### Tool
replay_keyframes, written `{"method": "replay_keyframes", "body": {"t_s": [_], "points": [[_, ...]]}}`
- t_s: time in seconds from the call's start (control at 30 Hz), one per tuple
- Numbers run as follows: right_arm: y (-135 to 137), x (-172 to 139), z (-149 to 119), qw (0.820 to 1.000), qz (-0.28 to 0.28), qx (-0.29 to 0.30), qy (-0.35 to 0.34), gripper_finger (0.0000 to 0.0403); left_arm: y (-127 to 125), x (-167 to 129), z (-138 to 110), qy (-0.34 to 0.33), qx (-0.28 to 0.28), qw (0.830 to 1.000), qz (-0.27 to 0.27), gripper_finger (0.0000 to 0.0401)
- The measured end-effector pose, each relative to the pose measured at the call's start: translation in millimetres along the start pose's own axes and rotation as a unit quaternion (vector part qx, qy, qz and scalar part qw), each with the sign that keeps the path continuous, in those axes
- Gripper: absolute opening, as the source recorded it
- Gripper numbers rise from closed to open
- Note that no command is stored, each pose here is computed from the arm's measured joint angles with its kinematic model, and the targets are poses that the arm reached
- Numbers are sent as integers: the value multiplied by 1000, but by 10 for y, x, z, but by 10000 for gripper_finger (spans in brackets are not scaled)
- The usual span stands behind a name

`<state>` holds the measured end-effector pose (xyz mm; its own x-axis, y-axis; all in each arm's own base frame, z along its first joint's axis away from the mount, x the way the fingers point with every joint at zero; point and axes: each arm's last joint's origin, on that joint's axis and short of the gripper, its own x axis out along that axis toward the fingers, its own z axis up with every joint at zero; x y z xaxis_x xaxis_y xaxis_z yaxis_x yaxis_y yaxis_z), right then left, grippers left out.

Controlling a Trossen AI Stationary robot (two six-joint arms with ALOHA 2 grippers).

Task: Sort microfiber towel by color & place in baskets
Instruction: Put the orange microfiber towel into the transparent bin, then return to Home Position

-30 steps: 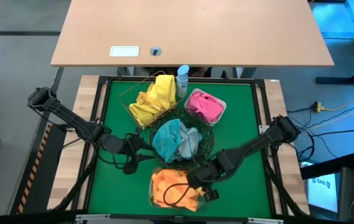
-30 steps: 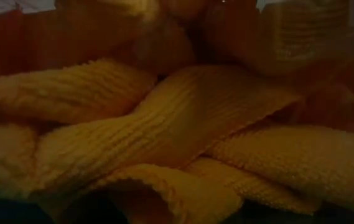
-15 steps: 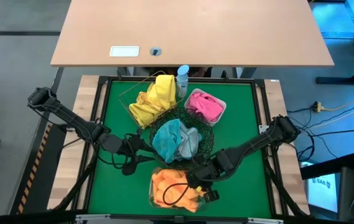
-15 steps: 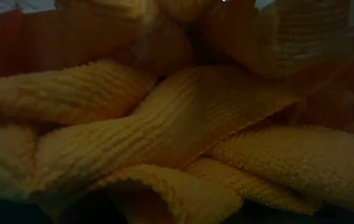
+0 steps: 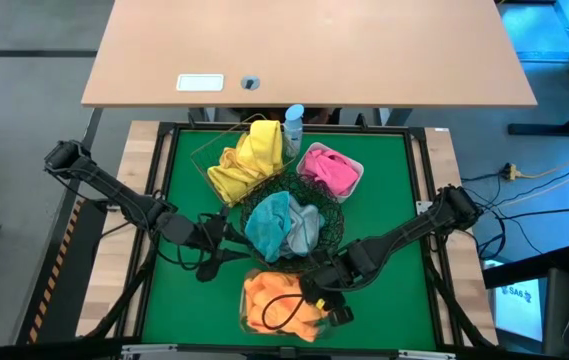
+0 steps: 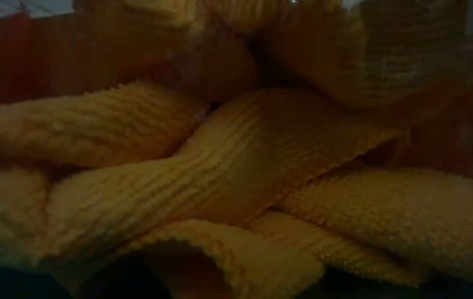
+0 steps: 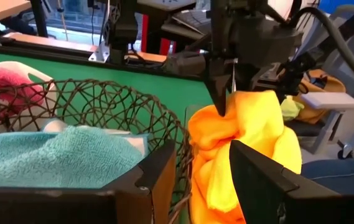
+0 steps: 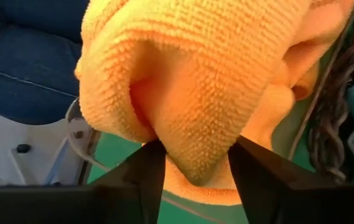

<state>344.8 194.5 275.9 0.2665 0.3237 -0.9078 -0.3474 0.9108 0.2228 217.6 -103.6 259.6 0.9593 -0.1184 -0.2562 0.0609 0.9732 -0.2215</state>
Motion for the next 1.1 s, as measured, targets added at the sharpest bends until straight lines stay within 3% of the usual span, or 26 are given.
{"method": "replay_keyframes", "body": {"t_s": [0.13, 0.37, 0.63, 0.87, 1.1], "points": [[10, -45, -14, 1000, 6, 14, 15, 181, -2, 0, 5, -3, -1, 1000, -1, 144], [72, -420, 26, 999, -17, 18, 34, 182, -2, 0, 5, -3, -1, 1000, -1, 144], [168, -945, 131, 1000, -27, 12, -10, 182, -3, 0, 11, -5, -2, 1000, -2, 144], [232, -1631, 135, 992, -84, 3, -92, 182, -8, -140, 221, -56, -6, 998, -3, 144], [175, -2243, -282, 980, -122, 27, -153, 182, 24, -473, 534, -133, 50, 990, -3, 144]]}}
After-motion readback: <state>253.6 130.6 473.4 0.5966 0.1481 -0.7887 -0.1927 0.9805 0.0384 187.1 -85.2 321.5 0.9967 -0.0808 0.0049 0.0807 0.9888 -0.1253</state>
